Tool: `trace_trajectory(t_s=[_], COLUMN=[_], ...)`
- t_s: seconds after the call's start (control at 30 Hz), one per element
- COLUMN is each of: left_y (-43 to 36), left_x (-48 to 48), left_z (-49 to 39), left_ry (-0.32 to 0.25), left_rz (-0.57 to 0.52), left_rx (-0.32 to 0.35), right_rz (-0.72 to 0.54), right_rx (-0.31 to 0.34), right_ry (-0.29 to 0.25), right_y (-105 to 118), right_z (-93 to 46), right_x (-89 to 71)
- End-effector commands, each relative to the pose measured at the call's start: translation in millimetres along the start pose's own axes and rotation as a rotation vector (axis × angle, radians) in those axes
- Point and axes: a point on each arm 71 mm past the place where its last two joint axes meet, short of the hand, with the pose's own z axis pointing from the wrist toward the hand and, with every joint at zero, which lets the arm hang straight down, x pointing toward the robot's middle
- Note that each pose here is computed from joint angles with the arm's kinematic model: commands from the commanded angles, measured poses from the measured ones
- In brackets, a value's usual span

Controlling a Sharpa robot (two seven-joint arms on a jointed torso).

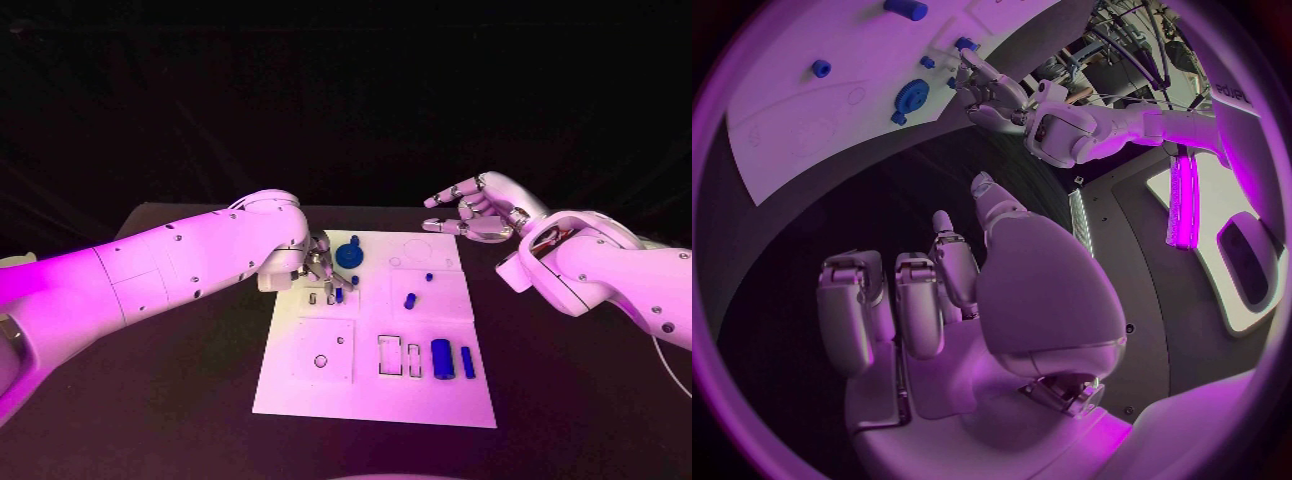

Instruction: Assemble the parts on the task board

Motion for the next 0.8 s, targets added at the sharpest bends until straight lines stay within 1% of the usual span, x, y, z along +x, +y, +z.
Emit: trace_trajectory(t_s=[0.03,0.37,0.8], left_y=[-2.3,-5.2,-6.4], left_x=[2.1,4.8,5.8], left_z=[0.2,2.0,2.9], left_ry=[0.023,0.036,0.037], left_rz=[0.014,0.014,0.011], left_rx=[0.007,0.013,0.016], right_rz=[0.000,0.001,0.001], right_rx=[0.000,-0.001,0.002], right_ry=[0.016,0.017,0.020], right_y=[-0.2,-0.3,-0.8], right_z=[0.2,0.7,0.9], right_x=[1.9,2.6,2.7])
